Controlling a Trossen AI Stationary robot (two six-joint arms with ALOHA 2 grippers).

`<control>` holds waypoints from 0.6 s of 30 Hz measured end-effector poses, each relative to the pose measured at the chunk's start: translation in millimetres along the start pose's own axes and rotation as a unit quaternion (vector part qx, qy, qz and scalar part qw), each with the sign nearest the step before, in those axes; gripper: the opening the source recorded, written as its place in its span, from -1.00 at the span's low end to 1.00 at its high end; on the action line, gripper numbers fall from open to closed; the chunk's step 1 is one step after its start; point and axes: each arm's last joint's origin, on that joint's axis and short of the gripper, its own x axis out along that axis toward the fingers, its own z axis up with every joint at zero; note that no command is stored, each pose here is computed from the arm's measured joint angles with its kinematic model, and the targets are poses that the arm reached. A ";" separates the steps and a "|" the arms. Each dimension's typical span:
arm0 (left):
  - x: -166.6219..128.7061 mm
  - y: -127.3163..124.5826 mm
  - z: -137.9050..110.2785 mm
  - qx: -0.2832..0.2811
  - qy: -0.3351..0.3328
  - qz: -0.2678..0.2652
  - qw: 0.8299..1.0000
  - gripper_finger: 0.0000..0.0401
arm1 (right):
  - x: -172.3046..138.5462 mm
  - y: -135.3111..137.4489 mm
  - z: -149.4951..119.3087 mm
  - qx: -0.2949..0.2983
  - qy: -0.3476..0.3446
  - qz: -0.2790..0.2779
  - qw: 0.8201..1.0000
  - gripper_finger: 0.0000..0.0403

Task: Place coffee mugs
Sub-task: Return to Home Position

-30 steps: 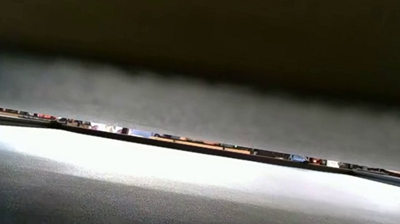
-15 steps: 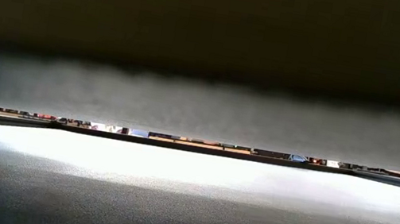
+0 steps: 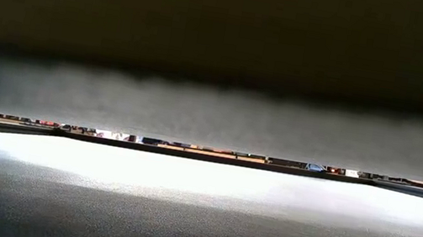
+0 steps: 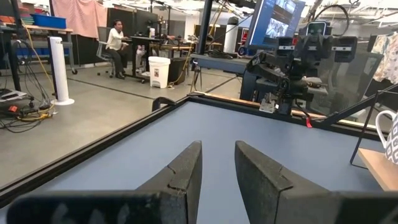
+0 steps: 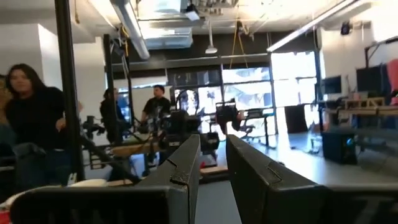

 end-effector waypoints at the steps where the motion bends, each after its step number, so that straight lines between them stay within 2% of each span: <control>1: 0.0 0.0 0.0 0.000 0.000 0.000 1.000 -0.61 | -0.4 -0.6 0.8 -0.006 -0.003 -0.001 1.000 -0.66; 12: 0.0 0.0 0.0 0.000 0.000 0.000 1.000 -0.61 | -6.5 -8.5 11.2 -0.093 -0.042 -0.017 0.995 -0.66; 18: 0.0 0.0 0.0 0.000 0.000 0.000 1.000 -0.61 | -5.4 -7.4 9.7 -0.129 -0.032 -0.018 0.991 -0.66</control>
